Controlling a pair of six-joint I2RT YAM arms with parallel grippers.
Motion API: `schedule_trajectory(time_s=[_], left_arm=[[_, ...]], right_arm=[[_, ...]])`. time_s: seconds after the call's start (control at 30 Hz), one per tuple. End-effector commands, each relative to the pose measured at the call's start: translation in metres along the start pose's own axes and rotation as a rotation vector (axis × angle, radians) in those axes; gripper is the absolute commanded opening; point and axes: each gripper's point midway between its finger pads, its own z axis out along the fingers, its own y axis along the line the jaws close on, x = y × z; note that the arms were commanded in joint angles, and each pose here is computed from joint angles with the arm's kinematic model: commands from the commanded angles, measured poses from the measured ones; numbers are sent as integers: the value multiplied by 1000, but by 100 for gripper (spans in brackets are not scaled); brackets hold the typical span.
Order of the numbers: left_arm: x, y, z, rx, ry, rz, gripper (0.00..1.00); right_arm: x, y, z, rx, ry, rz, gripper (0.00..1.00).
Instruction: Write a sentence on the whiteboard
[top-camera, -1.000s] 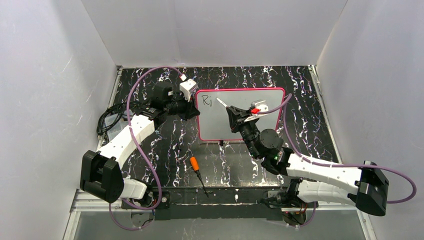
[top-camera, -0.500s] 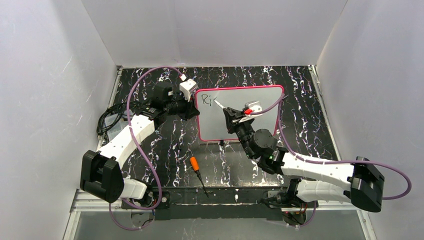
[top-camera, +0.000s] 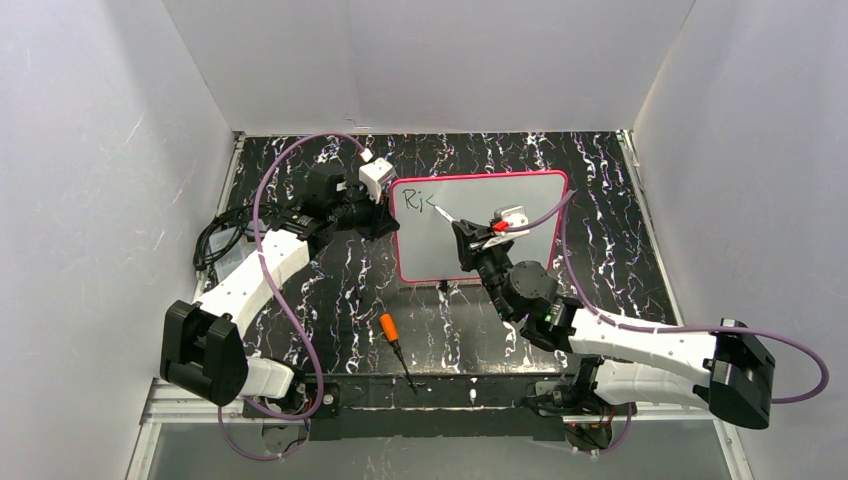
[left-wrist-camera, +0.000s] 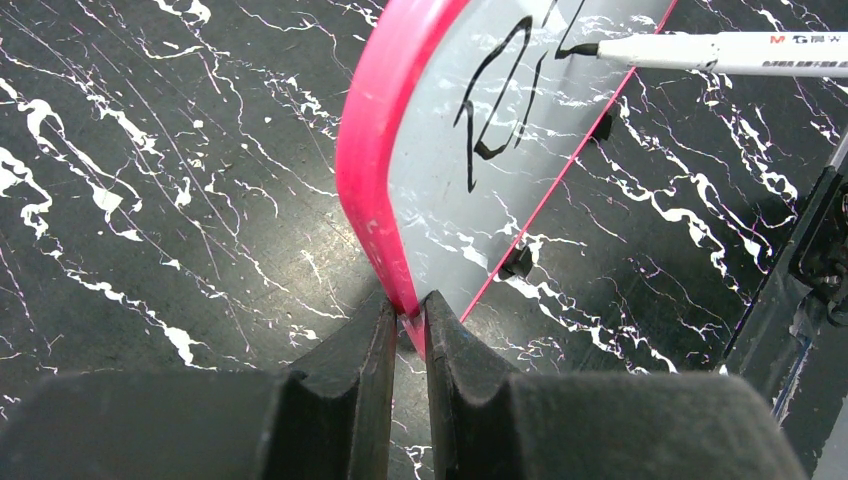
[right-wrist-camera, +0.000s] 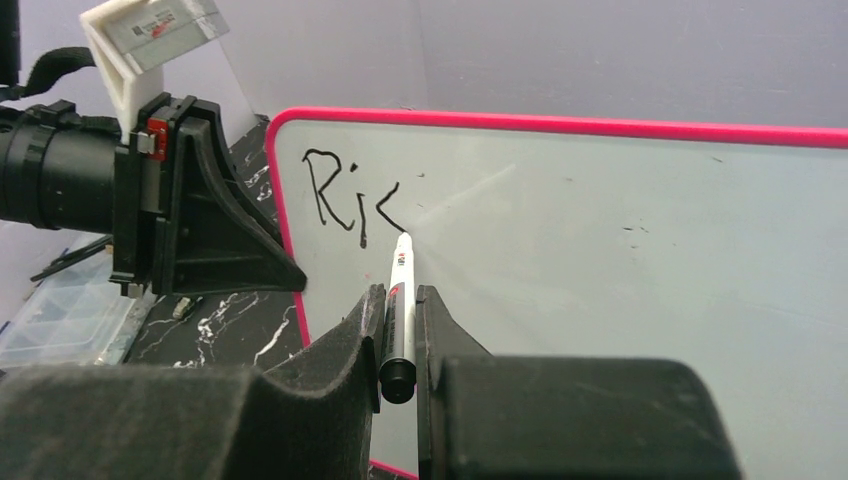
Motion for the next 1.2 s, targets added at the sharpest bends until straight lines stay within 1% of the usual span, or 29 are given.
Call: schedule_trajectory(time_s=[0.0,0.1,0.37,0.53,0.7,0.87,1.0,1.17], left_arm=[[7,-8,-4,20,22,2,0],[8,-8,-3,21,23,0,0],[7,-9,-4,23,23,0,0],[7,-9,-4,23,21,1,0],[8,-8,-4,18,25,0,0],[7,-8,-4,19,23,-2,0],[7,-8,-4,19,21,-1,0],[7,-9,-3,23,21,-3,0]], right_arm=[[0,-22,-6,91,4,-10,1],[2,-22,-6,88,12,-14,1],[10,-1,0,2,31,-4,1],[1,9,5,-28,1,22,1],[-20,10,1,-50,-60,80,1],[-28,-2,-6,-15,-82,97,1],[-25,-15,-9,42,-76,78,1],[-17,-21,-8,76,-56,45,1]])
